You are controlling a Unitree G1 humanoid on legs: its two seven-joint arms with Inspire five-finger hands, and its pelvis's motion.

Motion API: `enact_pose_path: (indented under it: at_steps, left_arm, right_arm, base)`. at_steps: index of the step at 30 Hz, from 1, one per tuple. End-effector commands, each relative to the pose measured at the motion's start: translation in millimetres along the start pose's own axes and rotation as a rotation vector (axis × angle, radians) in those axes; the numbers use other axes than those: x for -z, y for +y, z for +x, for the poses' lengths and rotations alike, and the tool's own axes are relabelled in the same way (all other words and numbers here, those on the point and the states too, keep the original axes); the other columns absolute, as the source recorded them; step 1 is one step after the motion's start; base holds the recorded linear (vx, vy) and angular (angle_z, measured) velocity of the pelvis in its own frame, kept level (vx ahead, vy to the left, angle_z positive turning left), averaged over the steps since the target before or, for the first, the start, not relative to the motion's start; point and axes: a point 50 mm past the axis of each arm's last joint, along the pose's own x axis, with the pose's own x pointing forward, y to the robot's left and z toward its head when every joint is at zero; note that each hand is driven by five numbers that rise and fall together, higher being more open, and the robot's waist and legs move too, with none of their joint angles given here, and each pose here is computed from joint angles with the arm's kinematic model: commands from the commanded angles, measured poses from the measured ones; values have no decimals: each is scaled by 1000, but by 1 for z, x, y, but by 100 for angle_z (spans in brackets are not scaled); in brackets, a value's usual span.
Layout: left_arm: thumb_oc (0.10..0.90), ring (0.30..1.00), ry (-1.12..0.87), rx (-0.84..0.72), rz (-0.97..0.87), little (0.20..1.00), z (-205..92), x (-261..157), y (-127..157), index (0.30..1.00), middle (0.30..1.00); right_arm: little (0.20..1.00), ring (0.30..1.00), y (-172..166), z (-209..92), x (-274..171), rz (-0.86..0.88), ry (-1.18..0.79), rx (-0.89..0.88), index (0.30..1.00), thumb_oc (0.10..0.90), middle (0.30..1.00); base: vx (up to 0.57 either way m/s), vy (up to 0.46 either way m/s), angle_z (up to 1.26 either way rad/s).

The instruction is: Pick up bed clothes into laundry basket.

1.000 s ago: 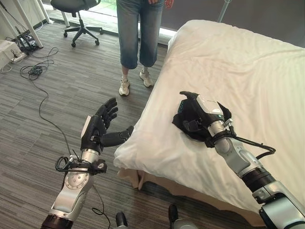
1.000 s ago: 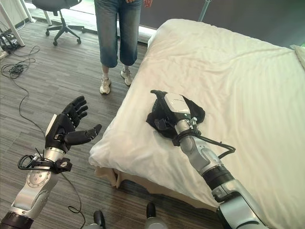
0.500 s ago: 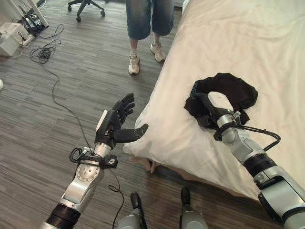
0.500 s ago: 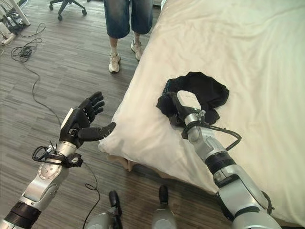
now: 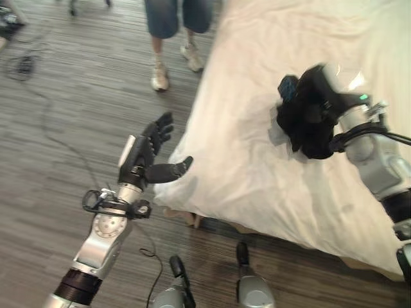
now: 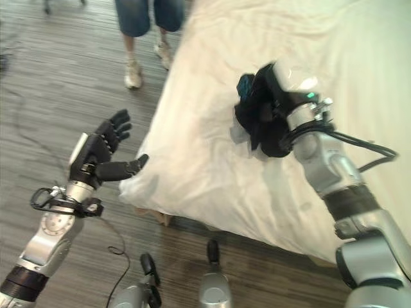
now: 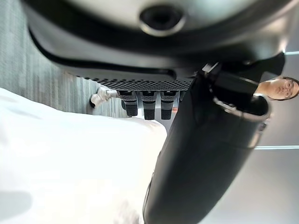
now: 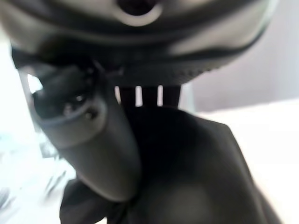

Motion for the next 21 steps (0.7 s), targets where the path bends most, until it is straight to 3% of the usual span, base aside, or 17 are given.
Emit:
enact_pose_path:
  at_steps: [1,2,7,12,21]
  left_arm:
    - [800,900,-228,-2,19,900,-12,-41,6,900,900]
    - [800,900,-227,5,22,900,-12,-41,5,900,900]
    - [800,900,-162,-116,42,900,-23,-28,22,900,900]
    - [800,900,-161,-237,34,900,-35,-25,31,900,900]
    - [800,900,-139,-355,-10,900,-45,-17,34,900,900]
  right_arm:
    - [300,300,-61,-15,9,73,-19,347,300,400,300]
    - [300,300,-61,-18,11,74,-12,347,300,400,300]
    - [300,300,-110,-103,23,51,9,595,300,400,300]
    - [300,300,-120,-156,42,117,140,796,300,400,300]
    - [300,300,-100,-145,17,198,42,812,300,400,300]
  base:
    - [20,8,-48]
    - [5,20,-60]
    - [31,80,-44]
    - [21,29,-99]
    - [-291,-31,-172]
